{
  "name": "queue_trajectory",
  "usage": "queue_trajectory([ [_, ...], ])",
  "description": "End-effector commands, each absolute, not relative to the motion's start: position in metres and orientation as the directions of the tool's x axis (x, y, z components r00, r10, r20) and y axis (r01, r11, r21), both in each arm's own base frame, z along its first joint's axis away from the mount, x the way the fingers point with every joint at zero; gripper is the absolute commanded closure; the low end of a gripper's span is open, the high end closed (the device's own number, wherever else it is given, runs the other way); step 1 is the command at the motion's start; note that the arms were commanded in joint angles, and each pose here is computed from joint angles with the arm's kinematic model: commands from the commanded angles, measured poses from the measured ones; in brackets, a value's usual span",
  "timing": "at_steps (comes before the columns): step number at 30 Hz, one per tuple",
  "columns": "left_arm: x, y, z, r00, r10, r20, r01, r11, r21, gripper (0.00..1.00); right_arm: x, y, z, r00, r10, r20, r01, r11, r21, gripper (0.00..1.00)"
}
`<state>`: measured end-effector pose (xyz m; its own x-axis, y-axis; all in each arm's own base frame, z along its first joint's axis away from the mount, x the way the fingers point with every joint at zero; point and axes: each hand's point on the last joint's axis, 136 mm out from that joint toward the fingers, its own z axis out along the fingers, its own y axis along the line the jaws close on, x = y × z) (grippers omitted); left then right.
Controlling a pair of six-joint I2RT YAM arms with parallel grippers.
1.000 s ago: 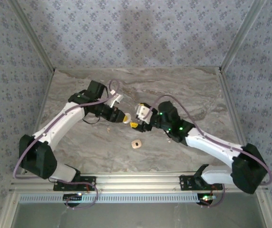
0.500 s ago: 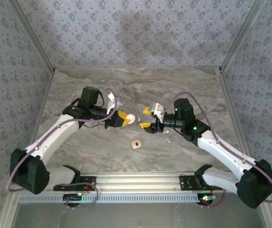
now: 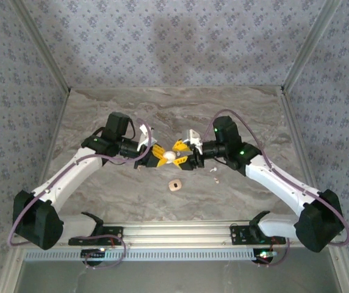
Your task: Insert wireless bluetooth earbuds into charging case
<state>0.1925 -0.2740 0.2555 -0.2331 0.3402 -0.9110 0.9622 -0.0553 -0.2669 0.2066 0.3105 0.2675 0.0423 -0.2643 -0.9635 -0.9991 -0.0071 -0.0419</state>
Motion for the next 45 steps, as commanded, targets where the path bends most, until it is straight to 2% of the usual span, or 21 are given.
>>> queue_trajectory([
  [1, 0.182, -0.274, 0.278, -0.165, 0.300, -0.940, 0.970, -0.123, -0.210, 0.88, 0.196, 0.315, 0.276, 0.061, -0.257, -0.964, -0.996, -0.081, -0.041, 0.52],
  [5, 0.180, -0.274, 0.278, -0.156, 0.301, -0.941, 0.972, -0.122, -0.201, 0.88, 0.192, 0.317, 0.277, 0.051, -0.256, -0.965, -0.993, -0.112, -0.023, 0.61],
  [11, 0.180, -0.273, 0.282, -0.140, 0.295, -0.945, 0.976, -0.120, -0.183, 0.88, 0.191, 0.318, 0.274, 0.042, -0.269, -0.962, -0.992, -0.125, -0.008, 0.69],
  [13, 0.179, -0.273, 0.285, -0.133, 0.293, -0.947, 0.977, -0.121, -0.174, 0.87, 0.191, 0.319, 0.273, 0.040, -0.273, -0.961, -0.992, -0.126, -0.006, 0.76],
  [15, 0.181, -0.273, 0.286, -0.127, 0.296, -0.947, 0.981, -0.105, -0.164, 0.82, 0.193, 0.317, 0.271, 0.044, -0.285, -0.958, -0.994, -0.111, -0.013, 0.80],
  [18, 0.185, -0.272, 0.286, -0.124, 0.308, -0.943, 0.986, -0.066, -0.151, 0.65, 0.199, 0.313, 0.267, 0.071, -0.319, -0.945, -0.997, -0.060, -0.055, 0.85],
  [22, 0.188, -0.269, 0.275, -0.098, 0.341, -0.935, 0.993, -0.022, -0.112, 0.56, 0.207, 0.304, 0.264, 0.124, -0.363, -0.923, -0.991, 0.001, -0.133, 0.86],
  [25, 0.184, -0.268, 0.272, -0.064, 0.347, -0.936, 0.996, -0.037, -0.082, 0.55, 0.209, 0.300, 0.264, 0.145, -0.388, -0.910, -0.986, 0.019, -0.165, 0.86],
  [31, 0.180, -0.268, 0.261, 0.001, 0.357, -0.934, 0.999, -0.049, -0.017, 0.54, 0.201, 0.304, 0.268, 0.176, -0.371, -0.912, -0.984, -0.033, -0.177, 0.86],
  [45, 0.186, -0.272, 0.251, -0.007, 0.367, -0.930, 1.000, -0.023, -0.017, 0.50, 0.195, 0.316, 0.280, 0.182, -0.305, -0.935, -0.983, -0.077, -0.166, 0.86],
])
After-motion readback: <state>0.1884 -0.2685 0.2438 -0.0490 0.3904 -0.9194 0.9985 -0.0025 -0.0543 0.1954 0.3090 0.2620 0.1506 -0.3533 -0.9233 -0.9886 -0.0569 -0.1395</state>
